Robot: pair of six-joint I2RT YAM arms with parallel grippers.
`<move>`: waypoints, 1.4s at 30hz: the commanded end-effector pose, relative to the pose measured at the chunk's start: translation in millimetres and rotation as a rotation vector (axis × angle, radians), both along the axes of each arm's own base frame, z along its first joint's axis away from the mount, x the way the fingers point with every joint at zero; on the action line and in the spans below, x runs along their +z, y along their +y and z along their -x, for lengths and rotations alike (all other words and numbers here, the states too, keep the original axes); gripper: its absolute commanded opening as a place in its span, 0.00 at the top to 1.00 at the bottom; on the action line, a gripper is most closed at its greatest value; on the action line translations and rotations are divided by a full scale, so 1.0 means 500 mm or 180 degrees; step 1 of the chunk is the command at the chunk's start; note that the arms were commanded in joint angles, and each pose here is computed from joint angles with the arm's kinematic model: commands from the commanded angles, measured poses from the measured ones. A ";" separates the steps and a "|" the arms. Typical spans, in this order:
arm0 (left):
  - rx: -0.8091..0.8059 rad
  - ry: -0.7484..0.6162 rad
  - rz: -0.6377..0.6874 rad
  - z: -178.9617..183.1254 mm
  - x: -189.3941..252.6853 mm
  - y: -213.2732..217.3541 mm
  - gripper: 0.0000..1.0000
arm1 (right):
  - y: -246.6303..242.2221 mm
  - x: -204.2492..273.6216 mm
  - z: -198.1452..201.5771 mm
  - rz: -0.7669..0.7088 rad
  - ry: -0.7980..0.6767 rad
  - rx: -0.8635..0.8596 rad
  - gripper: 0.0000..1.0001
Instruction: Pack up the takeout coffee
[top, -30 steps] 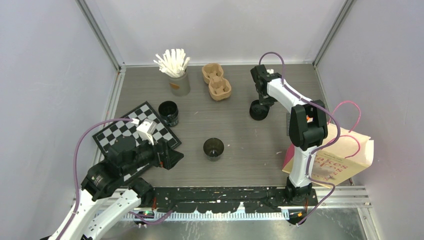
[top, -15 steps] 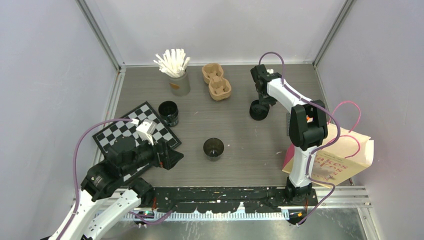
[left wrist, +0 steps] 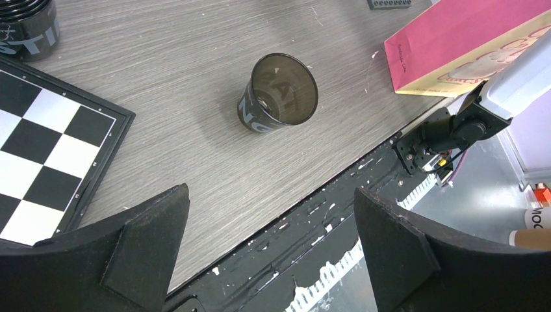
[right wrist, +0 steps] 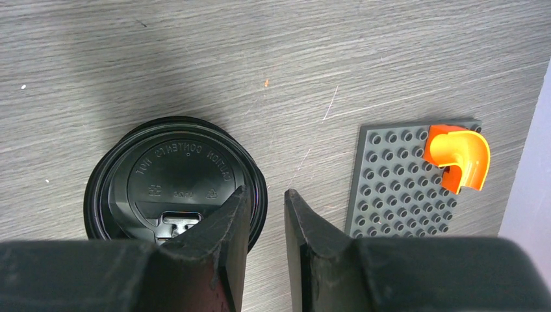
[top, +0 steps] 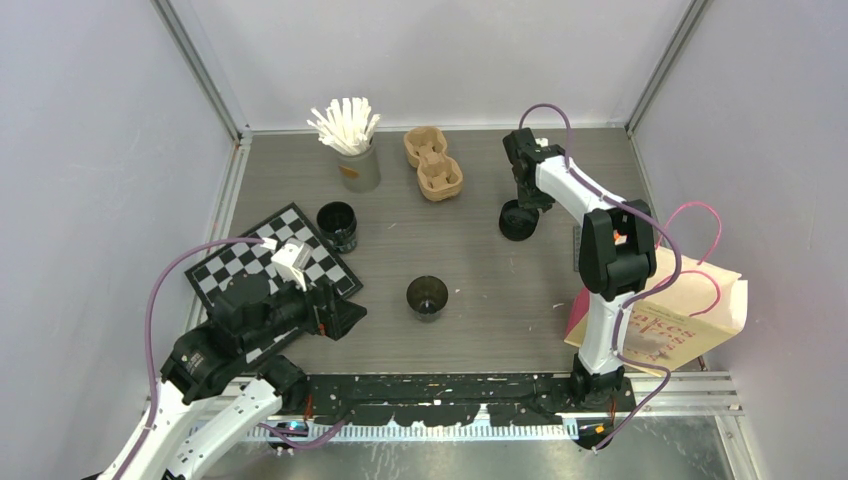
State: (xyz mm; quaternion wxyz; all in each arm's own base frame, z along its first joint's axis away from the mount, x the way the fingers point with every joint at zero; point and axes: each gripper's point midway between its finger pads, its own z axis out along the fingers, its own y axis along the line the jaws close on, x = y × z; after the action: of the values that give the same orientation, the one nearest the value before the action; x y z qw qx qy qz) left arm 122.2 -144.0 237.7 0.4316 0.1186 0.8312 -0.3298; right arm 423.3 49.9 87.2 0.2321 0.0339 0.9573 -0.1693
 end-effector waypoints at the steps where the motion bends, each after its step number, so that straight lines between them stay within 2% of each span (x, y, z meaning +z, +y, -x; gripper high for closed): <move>1: 0.0011 -0.0088 0.0050 -0.002 0.016 0.000 0.00 | 0.002 0.014 -0.013 -0.0053 -0.0095 0.0006 0.69; 8: 0.0006 -0.0076 0.0042 -0.002 0.015 -0.001 0.00 | 0.001 0.002 -0.017 -0.0020 -0.0067 -0.0013 0.72; 15: 0.0005 -0.0061 0.0022 -0.004 0.012 -0.002 0.00 | 0.000 -0.019 -0.016 -0.0010 -0.0011 -0.0021 0.70; 20: 0.0006 -0.0048 0.0015 -0.005 0.011 -0.003 0.00 | 0.001 -0.018 -0.017 -0.0004 -0.0023 -0.0019 0.78; 28: 0.0005 -0.0048 0.0012 -0.006 0.010 -0.003 0.00 | -0.016 0.008 -0.015 0.0132 -0.0068 -0.0027 0.78; 36: 0.0004 -0.0051 0.0016 -0.005 0.011 -0.002 0.00 | -0.013 0.023 -0.016 0.0097 -0.0111 0.0015 0.90; 42: 0.0002 -0.0034 0.0005 -0.006 0.009 -0.004 0.00 | -0.015 0.046 -0.017 0.0095 -0.0183 -0.0023 0.90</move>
State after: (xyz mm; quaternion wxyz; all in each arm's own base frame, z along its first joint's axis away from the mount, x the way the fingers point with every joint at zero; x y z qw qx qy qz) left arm 122.8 -144.5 236.5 0.4291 0.1188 0.8330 -0.3284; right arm 423.6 46.1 72.2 0.2162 0.0230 0.9586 -0.1837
